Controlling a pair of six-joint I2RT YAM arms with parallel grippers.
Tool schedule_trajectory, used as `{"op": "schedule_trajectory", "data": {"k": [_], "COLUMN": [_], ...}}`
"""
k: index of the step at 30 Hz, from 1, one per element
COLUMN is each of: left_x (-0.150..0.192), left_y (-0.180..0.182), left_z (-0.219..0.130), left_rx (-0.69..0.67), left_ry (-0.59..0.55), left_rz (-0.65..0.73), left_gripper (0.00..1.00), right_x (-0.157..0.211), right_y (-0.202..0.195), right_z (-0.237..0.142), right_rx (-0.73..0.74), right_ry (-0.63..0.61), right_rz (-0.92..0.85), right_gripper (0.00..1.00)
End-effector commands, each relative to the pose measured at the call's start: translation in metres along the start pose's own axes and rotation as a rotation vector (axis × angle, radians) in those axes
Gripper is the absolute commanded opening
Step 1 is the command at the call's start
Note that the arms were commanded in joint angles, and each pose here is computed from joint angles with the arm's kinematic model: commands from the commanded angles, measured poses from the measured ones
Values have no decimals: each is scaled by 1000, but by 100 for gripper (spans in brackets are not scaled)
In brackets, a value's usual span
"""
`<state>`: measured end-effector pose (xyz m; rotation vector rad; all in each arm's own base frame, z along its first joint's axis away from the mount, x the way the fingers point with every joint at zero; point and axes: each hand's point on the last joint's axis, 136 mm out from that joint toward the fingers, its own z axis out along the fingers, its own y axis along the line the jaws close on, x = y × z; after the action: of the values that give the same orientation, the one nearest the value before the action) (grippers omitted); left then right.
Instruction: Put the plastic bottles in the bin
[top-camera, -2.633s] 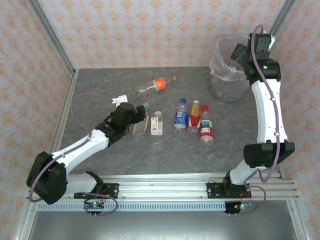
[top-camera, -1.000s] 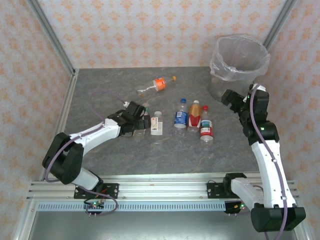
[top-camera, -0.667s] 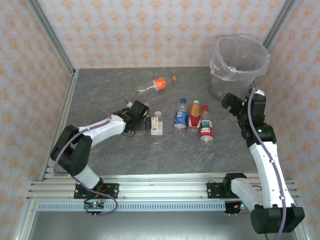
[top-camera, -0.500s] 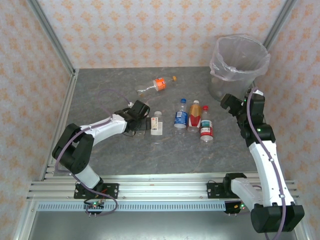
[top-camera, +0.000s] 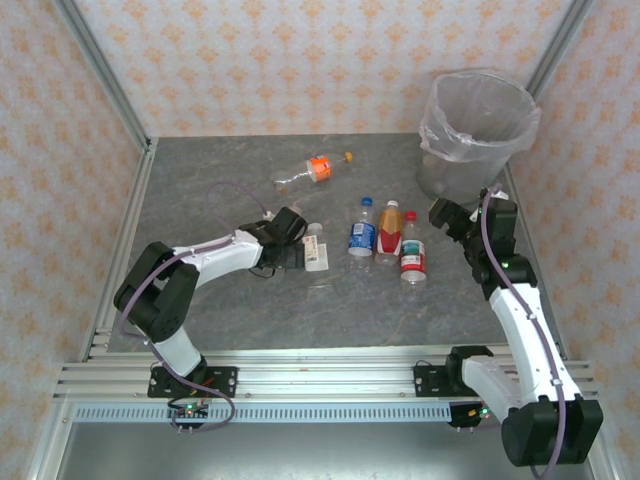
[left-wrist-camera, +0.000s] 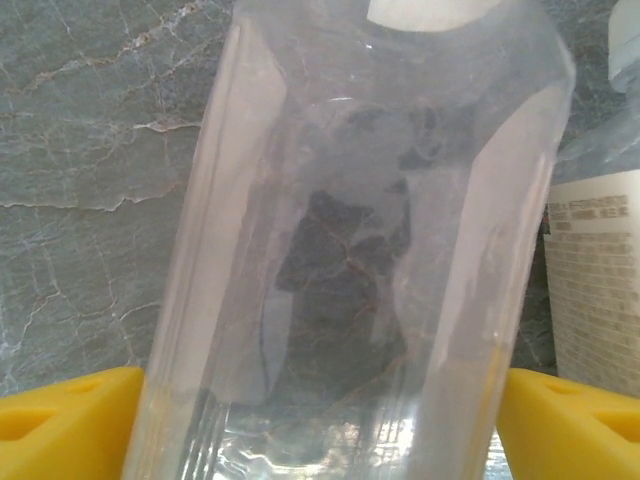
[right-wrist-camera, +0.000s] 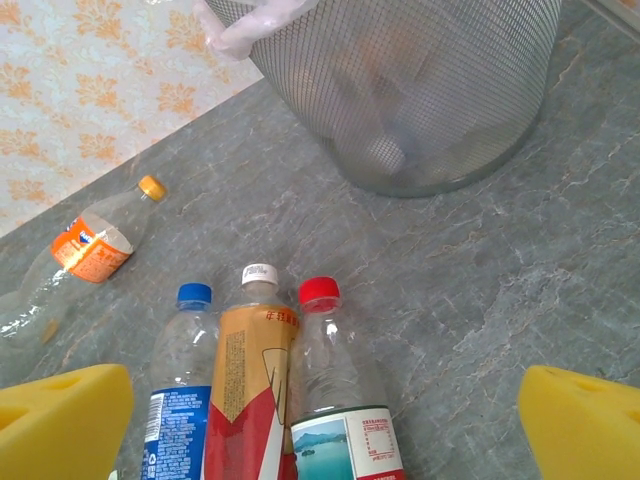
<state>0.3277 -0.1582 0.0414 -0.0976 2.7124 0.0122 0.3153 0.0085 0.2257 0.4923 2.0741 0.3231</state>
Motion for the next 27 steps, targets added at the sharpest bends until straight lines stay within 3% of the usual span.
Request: {"op": "schedule_trajectory", "data": {"k": [1,7,16,27], "left_x": [-1,2,1,-11], "left_y": [9,8,2,1], "left_z": [0,3,3,-13], "left_rx": [-63,-62,-33,-6], "left_ry": [-6,4,5,-55], "left_rz": [27,31,57,80], "left_gripper": [89,85,69,56], "right_x": [-21,-24,-15,20], "right_y": [13,19,38,75], "right_z": [-1,7,14,35], "right_rx": [-54,-65,-130,-256], "right_ry": [-83,-81,-68,-45], "right_rz": [35,62,66,83], "right_gripper": [99,99,99,99]}}
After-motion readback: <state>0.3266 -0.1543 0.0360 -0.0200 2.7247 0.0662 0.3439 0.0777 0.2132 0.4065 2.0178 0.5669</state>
